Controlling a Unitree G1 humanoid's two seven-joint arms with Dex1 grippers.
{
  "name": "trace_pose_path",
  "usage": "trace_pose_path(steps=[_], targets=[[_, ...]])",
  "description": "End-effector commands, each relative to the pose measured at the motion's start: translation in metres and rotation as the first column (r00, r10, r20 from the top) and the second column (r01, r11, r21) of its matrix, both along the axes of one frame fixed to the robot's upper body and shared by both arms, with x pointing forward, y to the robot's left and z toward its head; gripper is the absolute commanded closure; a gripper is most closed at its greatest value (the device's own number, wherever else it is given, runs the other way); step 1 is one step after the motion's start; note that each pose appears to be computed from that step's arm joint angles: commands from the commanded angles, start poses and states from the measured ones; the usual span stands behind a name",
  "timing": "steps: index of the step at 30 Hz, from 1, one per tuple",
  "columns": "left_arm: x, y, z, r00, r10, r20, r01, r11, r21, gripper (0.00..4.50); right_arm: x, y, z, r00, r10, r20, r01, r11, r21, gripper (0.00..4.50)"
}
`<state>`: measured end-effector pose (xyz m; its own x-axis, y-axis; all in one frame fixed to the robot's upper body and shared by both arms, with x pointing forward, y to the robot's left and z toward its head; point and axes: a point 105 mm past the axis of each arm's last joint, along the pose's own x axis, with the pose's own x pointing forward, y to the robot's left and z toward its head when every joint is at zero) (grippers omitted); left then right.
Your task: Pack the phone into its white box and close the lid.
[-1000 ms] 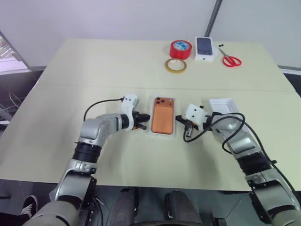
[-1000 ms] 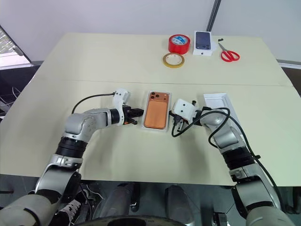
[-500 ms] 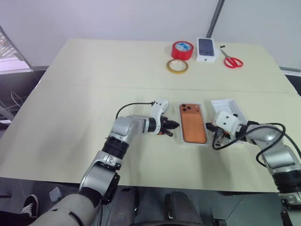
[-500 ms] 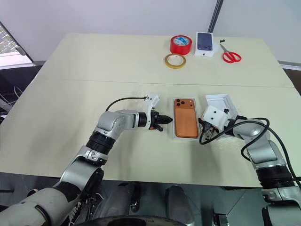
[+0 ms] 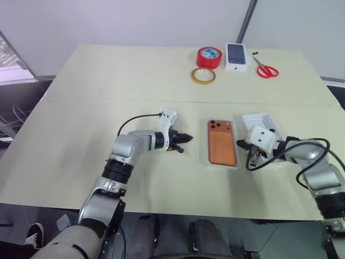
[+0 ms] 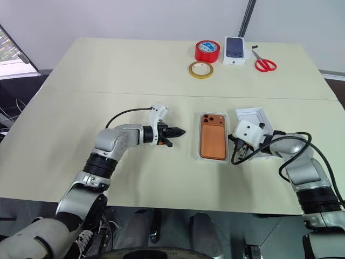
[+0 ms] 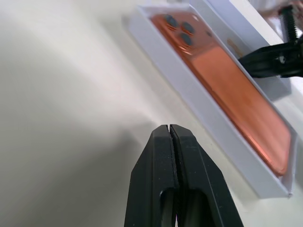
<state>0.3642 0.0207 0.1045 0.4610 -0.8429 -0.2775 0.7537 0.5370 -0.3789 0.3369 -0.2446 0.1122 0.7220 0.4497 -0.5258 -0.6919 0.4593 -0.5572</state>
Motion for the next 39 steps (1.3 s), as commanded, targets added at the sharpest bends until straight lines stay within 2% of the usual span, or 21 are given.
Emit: trace_pose_path(steps=[1, 4, 7, 9, 10, 13, 16, 18, 20, 22, 24, 28, 30, 33, 39], targets=[[0.010, 0.008, 0.025, 0.994, 0.058, 0.089, -0.052, 0.996, -0.069, 4.43, 0.013, -0.022, 0.013, 0.993, -0.067, 0.096, 0.075, 0.994, -0.076, 4.50], [0.010, 0.015, 0.036, 0.985, 0.082, 0.152, -0.067, 0.993, -0.097, 4.43, 0.012, -0.029, 0.008, 0.994, -0.080, 0.073, 0.086, 0.993, -0.084, 4.50], [0.007, 0.025, 0.039, 0.972, 0.083, 0.219, -0.069, 0.995, -0.073, 4.43, 0.010, -0.032, 0.008, 0.994, -0.080, 0.071, 0.086, 0.992, -0.094, 4.50], [0.000, 0.034, 0.042, 0.972, 0.065, 0.227, -0.042, 0.994, -0.103, 4.43, 0.007, -0.021, 0.022, 0.995, -0.094, 0.030, 0.091, 0.992, 0.088, 4.50], [-0.003, 0.036, 0.045, 0.970, 0.053, 0.238, -0.025, 0.993, -0.117, 4.50, 0.005, -0.017, 0.027, 0.996, -0.093, 0.016, 0.089, 0.985, 0.151, 3.97], [-0.008, 0.054, 0.052, 0.945, 0.048, 0.324, -0.021, 0.996, -0.087, 3.64, -0.003, -0.015, 0.040, 0.995, -0.096, -0.015, 0.097, 0.965, 0.243, 2.67], [-0.012, 0.072, 0.056, 0.896, 0.009, 0.444, -0.006, 1.000, -0.007, 2.08, -0.008, -0.026, 0.050, 0.989, -0.148, -0.012, 0.146, 0.956, 0.255, 0.99], [-0.012, 0.083, 0.057, 0.853, -0.026, 0.521, -0.005, 0.998, 0.059, 1.23, -0.009, -0.037, 0.054, 0.980, -0.197, -0.013, 0.195, 0.952, 0.238, 0.11], [-0.013, 0.091, 0.066, 0.826, -0.049, 0.562, 0.017, 0.998, 0.061, 0.28, -0.006, -0.051, 0.056, 0.958, -0.285, -0.032, 0.284, 0.928, 0.243, 0.00], [-0.020, 0.093, 0.072, 0.798, -0.109, 0.593, 0.074, 0.994, 0.083, 0.28, -0.005, -0.052, 0.053, 0.941, -0.329, -0.082, 0.338, 0.899, 0.279, 0.00], [-0.027, 0.095, 0.072, 0.779, -0.165, 0.606, 0.125, 0.986, 0.107, 0.28, -0.011, -0.038, 0.046, 0.943, -0.296, -0.149, 0.328, 0.900, 0.289, 0.00], [-0.046, 0.096, 0.067, 0.720, -0.290, 0.630, 0.230, 0.957, 0.178, 0.28, -0.014, -0.044, 0.037, 0.890, -0.392, -0.234, 0.447, 0.853, 0.271, 0.00], [-0.055, 0.097, 0.065, 0.720, -0.321, 0.616, 0.281, 0.946, 0.165, 0.28, -0.019, -0.043, 0.033, 0.859, -0.416, -0.298, 0.495, 0.824, 0.275, 0.00], [-0.068, 0.098, 0.059, 0.720, -0.369, 0.587, 0.342, 0.926, 0.163, 0.28, -0.031, -0.035, 0.026, 0.830, -0.412, -0.377, 0.511, 0.833, 0.214, 0.00], [-0.072, 0.092, 0.054, 0.708, -0.385, 0.592, 0.354, 0.919, 0.175, 0.28, -0.041, -0.024, 0.021, 0.767, -0.421, -0.485, 0.569, 0.795, 0.210, 0.00]])
